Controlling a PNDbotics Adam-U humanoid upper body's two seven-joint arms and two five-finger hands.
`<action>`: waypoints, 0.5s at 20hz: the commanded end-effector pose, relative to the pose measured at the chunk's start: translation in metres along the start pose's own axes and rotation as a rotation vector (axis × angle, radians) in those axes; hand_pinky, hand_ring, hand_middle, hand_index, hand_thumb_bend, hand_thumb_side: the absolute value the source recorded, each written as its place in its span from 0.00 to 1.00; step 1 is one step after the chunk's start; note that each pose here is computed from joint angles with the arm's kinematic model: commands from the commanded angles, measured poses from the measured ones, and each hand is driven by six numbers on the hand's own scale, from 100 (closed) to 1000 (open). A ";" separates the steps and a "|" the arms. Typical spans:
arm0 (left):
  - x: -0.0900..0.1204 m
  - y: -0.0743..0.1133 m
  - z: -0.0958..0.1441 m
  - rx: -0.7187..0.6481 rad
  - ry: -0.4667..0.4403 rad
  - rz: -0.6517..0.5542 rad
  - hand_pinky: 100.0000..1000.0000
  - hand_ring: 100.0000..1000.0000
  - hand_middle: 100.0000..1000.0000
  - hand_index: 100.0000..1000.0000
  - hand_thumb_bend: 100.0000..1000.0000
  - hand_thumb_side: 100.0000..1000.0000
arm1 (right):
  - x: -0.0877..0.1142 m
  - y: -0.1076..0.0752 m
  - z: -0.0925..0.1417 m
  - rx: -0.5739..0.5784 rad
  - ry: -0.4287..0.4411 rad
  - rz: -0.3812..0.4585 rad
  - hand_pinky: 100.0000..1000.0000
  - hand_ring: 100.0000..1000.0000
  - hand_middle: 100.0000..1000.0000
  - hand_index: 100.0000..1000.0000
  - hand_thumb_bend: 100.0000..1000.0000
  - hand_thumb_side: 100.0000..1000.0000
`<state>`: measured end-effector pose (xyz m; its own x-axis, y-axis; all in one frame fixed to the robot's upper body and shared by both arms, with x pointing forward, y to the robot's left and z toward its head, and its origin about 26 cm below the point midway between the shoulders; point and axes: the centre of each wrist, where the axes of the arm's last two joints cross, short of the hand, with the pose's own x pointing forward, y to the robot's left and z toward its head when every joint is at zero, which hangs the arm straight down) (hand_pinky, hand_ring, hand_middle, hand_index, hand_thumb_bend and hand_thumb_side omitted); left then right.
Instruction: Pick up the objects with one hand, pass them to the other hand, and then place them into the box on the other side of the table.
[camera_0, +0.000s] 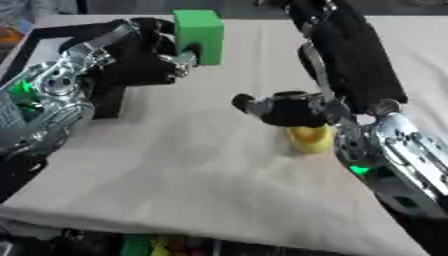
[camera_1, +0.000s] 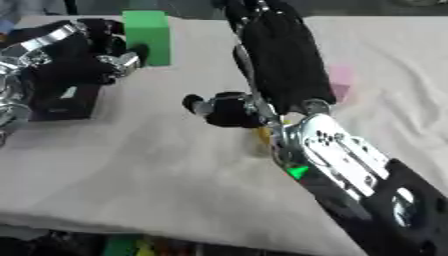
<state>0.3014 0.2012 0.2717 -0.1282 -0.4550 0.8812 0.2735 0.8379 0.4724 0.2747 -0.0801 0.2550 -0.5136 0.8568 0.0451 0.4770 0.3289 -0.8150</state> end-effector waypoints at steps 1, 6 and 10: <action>0.002 0.024 0.008 0.204 0.074 -0.062 1.00 0.71 0.47 0.25 0.00 0.16 | -0.004 -0.011 -0.002 -0.044 0.004 0.018 0.83 0.92 0.88 0.84 0.73 0.27; -0.007 0.047 0.017 0.339 0.114 -0.071 1.00 0.71 0.47 0.26 0.00 0.16 | -0.009 -0.015 -0.005 -0.057 0.030 0.027 0.83 0.93 0.89 0.84 0.69 0.27; -0.014 0.060 0.022 0.428 0.153 -0.067 1.00 0.71 0.47 0.26 0.00 0.16 | -0.013 -0.017 -0.006 -0.061 0.046 0.021 0.84 0.93 0.89 0.84 0.64 0.28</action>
<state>0.3005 0.2556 0.2741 -0.0956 -0.4397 0.8930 0.0603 0.8929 0.4461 0.2804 -0.0911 0.2612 -0.4677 0.8818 0.0614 0.5024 0.3224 -0.8023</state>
